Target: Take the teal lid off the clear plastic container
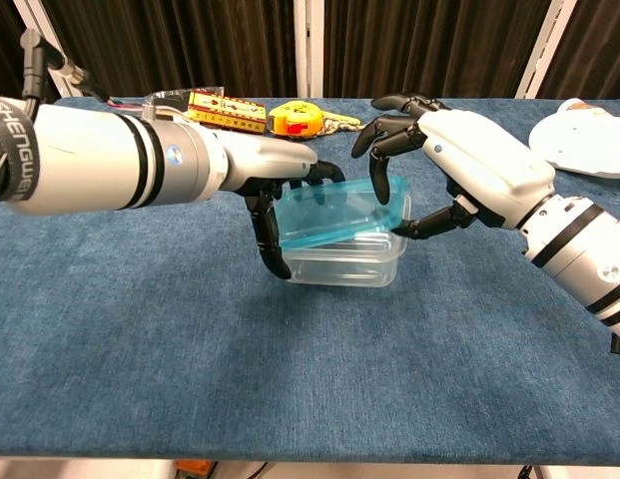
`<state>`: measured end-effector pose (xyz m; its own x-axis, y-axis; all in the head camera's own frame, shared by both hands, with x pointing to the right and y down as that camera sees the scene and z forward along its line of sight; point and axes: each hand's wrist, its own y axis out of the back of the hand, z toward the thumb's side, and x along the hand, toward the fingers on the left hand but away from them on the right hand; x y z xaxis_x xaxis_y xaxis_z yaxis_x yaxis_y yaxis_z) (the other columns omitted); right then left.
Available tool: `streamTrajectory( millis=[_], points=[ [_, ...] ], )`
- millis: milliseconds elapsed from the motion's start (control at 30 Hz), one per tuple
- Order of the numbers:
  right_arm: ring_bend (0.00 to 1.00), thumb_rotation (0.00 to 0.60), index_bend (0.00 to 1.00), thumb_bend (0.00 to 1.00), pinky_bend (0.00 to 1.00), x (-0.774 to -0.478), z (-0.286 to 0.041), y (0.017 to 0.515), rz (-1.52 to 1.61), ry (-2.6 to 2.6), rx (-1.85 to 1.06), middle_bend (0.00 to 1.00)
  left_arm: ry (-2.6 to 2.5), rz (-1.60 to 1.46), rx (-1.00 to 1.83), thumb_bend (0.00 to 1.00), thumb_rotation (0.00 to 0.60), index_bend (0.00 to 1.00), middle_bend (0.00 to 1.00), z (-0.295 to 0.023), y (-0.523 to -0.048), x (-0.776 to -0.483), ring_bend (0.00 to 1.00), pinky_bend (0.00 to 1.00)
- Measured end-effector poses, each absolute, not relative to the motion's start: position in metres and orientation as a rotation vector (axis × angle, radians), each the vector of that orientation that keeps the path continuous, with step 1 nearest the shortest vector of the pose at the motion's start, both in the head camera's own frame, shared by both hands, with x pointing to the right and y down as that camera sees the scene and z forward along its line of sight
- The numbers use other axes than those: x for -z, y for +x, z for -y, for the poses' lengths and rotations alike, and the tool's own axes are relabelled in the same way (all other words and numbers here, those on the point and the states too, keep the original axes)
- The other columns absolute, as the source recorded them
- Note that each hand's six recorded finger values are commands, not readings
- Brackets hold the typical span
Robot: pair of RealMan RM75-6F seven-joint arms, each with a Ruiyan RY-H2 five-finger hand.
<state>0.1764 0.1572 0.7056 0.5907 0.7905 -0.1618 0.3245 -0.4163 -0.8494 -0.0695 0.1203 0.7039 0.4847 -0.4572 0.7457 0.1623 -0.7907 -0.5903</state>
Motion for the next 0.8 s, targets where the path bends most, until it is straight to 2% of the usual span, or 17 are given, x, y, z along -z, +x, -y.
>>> streamTrajectory(
  millis=[233, 333, 467, 800],
  points=[
    [0.08, 0.600, 0.64, 0.95, 0.02, -0.705, -0.158, 0.177, 0.887, -2.002, -0.708, 0.30, -2.120, -0.243, 1.320, 0.00, 0.600, 0.00, 0.10, -0.120, -0.070, -0.705, 0.11, 0.18],
    [0.08, 0.600, 0.67, 1.00, 0.02, -0.705, -0.158, 0.178, 0.890, -1.997, -0.707, 0.31, -2.115, -0.250, 1.319, 0.00, 0.600, 0.00, 0.09, -0.119, -0.072, -0.705, 0.07, 0.14],
    [0.09, 0.600, 0.70, 1.00, 0.03, -0.704, -0.157, 0.182, 0.908, -1.992, -0.704, 0.32, -2.097, -0.263, 1.312, 0.00, 0.600, 0.00, 0.05, -0.117, -0.075, -0.703, 0.00, 0.07],
    [0.10, 0.600, 0.70, 1.00, 0.03, -0.703, -0.151, 0.194, 0.943, -1.962, -0.701, 0.32, -2.098, -0.344, 1.262, 0.00, 0.600, 0.00, 0.02, -0.111, -0.087, -0.691, 0.00, 0.04]
  ],
)
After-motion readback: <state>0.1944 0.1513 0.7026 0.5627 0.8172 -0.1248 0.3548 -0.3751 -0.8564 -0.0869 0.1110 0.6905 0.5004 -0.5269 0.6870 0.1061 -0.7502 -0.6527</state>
